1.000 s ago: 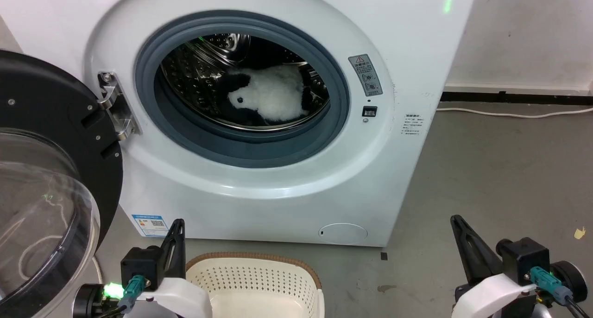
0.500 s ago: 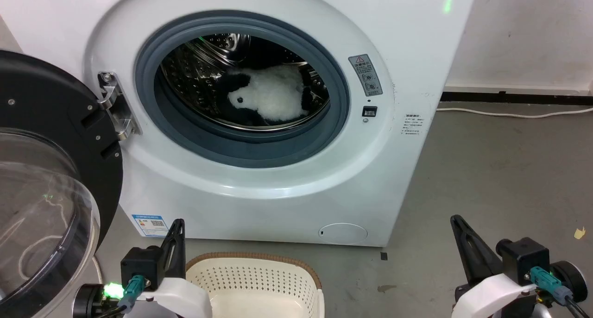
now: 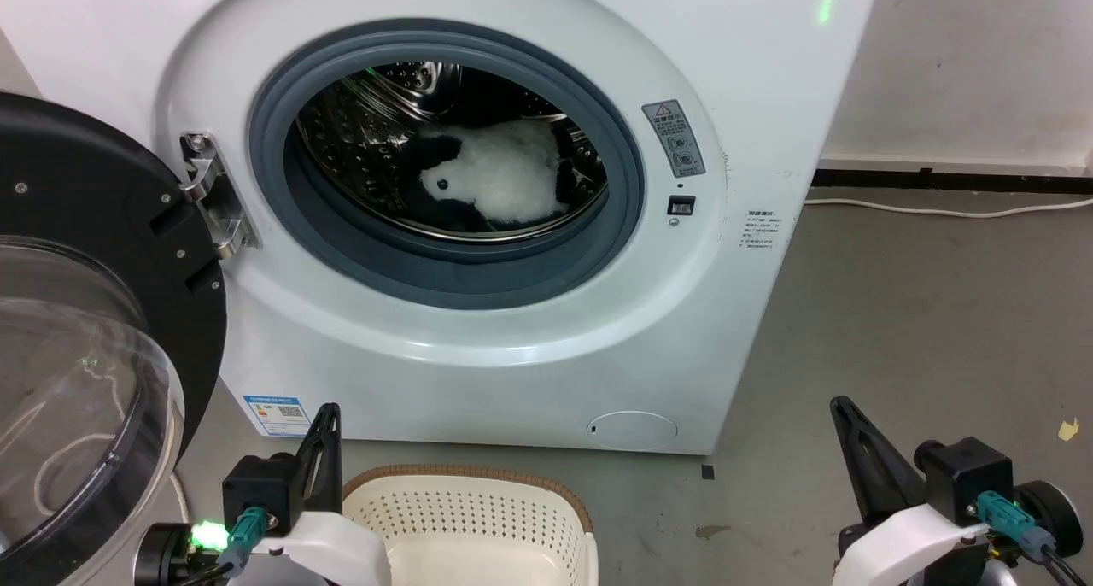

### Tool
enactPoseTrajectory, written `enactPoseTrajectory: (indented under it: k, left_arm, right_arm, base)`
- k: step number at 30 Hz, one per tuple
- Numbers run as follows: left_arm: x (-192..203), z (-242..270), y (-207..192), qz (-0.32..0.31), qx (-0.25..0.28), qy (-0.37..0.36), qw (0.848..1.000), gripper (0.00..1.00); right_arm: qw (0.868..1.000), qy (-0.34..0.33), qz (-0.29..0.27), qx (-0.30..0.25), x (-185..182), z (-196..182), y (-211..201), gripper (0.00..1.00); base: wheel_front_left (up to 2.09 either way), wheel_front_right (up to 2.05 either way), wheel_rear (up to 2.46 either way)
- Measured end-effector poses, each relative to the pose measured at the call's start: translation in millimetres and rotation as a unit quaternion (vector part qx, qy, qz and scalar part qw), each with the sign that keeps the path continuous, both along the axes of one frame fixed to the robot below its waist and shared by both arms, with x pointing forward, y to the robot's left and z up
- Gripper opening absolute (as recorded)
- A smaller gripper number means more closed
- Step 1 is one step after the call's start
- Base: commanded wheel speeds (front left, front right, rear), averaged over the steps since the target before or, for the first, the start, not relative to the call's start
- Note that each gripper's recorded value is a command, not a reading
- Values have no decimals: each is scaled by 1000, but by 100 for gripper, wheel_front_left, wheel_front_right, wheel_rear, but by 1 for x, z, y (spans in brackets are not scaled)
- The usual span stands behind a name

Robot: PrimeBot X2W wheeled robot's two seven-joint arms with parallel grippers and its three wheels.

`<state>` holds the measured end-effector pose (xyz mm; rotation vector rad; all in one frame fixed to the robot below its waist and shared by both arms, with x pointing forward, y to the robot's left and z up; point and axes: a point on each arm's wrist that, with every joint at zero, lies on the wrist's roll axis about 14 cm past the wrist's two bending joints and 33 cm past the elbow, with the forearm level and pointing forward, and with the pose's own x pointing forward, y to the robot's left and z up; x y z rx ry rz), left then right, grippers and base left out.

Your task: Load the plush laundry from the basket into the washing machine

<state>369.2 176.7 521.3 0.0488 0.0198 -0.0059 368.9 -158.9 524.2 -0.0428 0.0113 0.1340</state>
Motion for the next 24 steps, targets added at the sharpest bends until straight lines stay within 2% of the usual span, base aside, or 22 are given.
enactPoseTrajectory:
  k: [24]
  left_arm:
    - [0, 0, 0, 0, 0, 0, 1000, 0]
  right_arm:
    - [1000, 0, 0, 0, 0, 0, 0, 0]
  base:
    - [0, 0, 0]
